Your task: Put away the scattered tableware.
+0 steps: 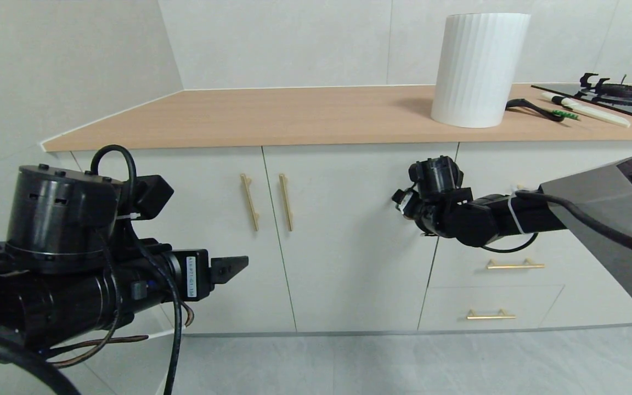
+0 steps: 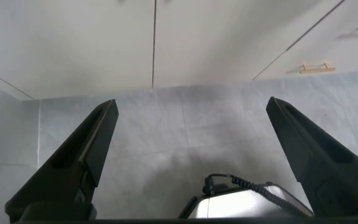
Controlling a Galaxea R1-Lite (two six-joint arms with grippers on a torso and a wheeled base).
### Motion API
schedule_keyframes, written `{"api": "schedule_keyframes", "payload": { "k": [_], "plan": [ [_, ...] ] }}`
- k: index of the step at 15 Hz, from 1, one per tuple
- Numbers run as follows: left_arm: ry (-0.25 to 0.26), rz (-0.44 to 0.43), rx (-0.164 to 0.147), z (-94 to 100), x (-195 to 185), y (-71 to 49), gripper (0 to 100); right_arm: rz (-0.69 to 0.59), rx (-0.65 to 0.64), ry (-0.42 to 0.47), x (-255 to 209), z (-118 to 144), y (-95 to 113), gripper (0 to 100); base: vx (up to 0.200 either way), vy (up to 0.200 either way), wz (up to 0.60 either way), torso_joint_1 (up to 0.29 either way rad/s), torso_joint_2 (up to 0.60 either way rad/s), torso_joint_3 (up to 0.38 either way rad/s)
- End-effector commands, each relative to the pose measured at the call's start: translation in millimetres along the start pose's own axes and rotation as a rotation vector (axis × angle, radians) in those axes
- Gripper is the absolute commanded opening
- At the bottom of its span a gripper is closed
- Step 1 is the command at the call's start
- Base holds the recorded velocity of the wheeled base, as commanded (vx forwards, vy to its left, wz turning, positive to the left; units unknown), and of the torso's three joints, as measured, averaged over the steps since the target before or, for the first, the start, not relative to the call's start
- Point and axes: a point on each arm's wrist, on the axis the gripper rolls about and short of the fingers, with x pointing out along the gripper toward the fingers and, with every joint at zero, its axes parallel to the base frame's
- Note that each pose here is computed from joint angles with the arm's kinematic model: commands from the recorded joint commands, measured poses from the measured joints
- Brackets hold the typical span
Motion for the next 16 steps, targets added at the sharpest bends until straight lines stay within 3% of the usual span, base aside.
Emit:
{"api": "schedule_keyframes", "payload": {
  "k": [1,3,4,6,8,9,10,12,16],
  "plan": [
    [-0.001,0.000,-0.001,0.1,0,0.0,100,0.011,0.007,-0.009,-12,9,2,100,0.000,0.000,0.00,0.000,0.00,0.000],
    [-0.036,-0.007,-0.008,3.7,-10,1.2,100,0.040,0.007,-0.024,-63,35,1,100,0.000,0.000,0.00,0.000,0.00,0.000],
    [-0.082,-0.001,-0.018,6.8,-23,3.5,100,0.061,-0.014,-0.042,-105,53,-7,100,0.000,0.000,0.00,0.000,0.00,0.000],
    [-0.118,0.024,-0.021,1.9,-40,9.5,100,0.073,-0.037,-0.057,-152,67,-24,100,0.000,0.000,0.00,0.000,0.00,0.000],
    [-0.149,0.040,0.058,-30.3,-74,27.8,100,0.053,-0.147,-0.074,-221,68,-72,100,0.000,0.000,0.00,0.000,0.00,0.000],
    [-0.165,0.046,0.083,-45.0,-86,36.5,100,0.057,-0.148,-0.102,-247,70,-88,100,0.000,0.000,0.00,0.000,0.00,0.000],
    [-0.200,0.073,0.084,-56.8,-99,47.0,100,0.076,-0.132,-0.129,-272,72,-104,100,0.000,0.000,0.00,0.000,0.00,0.000],
    [-0.272,0.091,0.070,-79.3,-122,60.5,100,0.069,-0.120,-0.168,-304,64,-137,100,0.000,0.000,0.00,0.000,0.00,0.000],
    [-0.415,0.178,0.000,-137.3,-166,82.8,100,0.098,-0.185,-0.344,-377,36,-218,100,0.000,0.000,0.00,0.000,0.00,0.000]
  ]
}}
